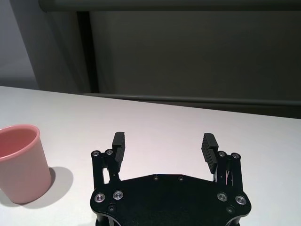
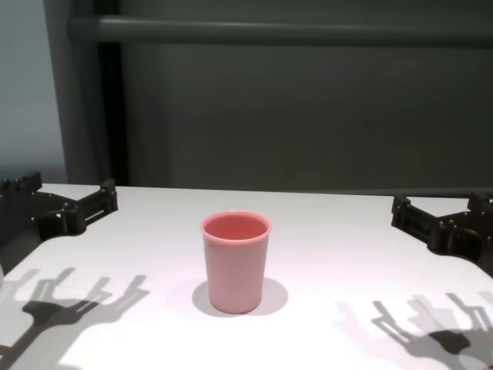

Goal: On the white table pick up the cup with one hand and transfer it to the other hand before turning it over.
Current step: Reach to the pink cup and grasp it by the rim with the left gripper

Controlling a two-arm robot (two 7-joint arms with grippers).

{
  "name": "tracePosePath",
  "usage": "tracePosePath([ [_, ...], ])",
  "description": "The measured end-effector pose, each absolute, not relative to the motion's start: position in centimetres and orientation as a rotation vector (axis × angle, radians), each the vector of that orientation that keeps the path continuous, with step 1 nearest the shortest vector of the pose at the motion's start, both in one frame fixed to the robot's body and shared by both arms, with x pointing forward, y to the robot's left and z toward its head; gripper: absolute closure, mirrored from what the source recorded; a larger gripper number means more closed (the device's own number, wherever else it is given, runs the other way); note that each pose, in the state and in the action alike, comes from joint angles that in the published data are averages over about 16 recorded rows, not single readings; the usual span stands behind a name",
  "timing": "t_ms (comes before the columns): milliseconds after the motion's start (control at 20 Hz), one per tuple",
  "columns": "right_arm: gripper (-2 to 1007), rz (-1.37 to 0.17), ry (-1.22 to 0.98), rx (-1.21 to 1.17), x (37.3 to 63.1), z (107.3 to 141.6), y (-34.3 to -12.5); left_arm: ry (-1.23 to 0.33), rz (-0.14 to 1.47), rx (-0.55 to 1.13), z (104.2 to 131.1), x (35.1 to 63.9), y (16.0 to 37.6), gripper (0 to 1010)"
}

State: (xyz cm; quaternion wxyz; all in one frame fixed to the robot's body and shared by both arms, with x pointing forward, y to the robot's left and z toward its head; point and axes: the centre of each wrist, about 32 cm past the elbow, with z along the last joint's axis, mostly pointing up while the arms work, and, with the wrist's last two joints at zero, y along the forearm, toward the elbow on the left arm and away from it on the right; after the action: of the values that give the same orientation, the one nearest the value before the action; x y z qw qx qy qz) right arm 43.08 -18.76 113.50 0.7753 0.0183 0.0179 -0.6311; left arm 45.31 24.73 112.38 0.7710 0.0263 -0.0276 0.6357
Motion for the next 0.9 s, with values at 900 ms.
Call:
tracePosePath([
  [900,3,-1.366,0.039,0.040,43.1,113.5,-18.8,-0.148,1.278,0.102,114.1,45.8,26.1,9],
])
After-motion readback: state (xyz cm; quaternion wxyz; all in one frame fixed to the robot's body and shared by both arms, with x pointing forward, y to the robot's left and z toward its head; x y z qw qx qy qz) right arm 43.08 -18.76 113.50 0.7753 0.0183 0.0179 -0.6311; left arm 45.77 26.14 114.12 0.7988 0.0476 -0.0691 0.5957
